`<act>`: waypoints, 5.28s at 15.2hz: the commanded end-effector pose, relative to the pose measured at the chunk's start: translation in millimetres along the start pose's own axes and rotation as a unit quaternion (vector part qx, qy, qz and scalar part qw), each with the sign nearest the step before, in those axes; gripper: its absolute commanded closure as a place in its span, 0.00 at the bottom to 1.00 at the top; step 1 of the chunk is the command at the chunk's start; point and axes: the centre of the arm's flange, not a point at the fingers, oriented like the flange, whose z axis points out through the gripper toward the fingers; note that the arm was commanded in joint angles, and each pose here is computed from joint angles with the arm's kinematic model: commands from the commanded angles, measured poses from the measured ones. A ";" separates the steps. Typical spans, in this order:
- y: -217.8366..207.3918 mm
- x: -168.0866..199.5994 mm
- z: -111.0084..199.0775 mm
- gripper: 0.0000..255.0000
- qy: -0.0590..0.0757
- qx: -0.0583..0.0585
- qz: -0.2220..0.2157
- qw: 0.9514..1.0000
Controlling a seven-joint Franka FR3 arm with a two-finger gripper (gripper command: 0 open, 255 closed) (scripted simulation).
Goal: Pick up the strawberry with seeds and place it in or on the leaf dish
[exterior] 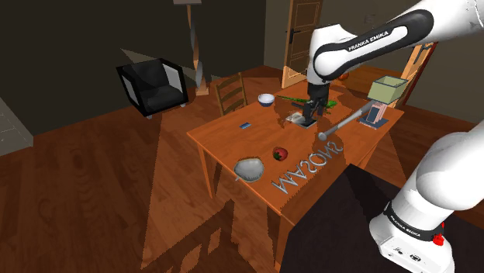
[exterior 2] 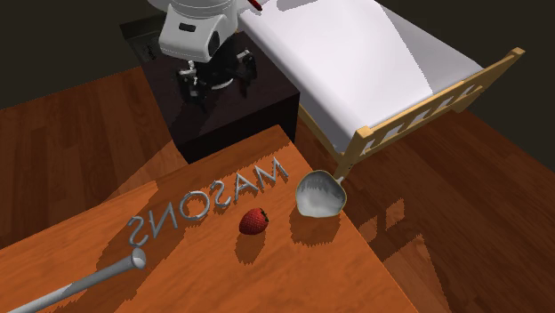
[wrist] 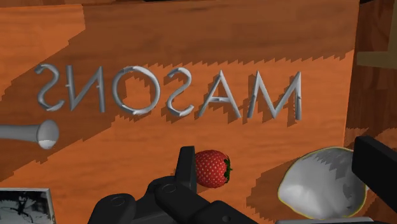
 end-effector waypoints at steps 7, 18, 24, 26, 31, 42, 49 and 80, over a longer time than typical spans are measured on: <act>28.8 67.3 74.4 0.00 0.001 -0.005 0.000 1.000; 70.0 160.8 176.5 0.00 0.002 -0.012 0.001 1.000; 93.2 211.9 231.9 0.00 0.002 -0.016 0.001 1.000; 99.5 225.7 246.8 0.00 0.002 -0.017 0.001 1.000; 100.4 225.8 273.2 0.00 0.002 -0.017 0.001 1.000; 100.9 225.8 286.7 1.00 0.002 -0.017 0.001 1.000; 100.9 225.8 286.7 1.00 0.002 -0.017 0.001 1.000; 20.1 184.6 319.7 1.00 -0.002 0.017 0.609 0.793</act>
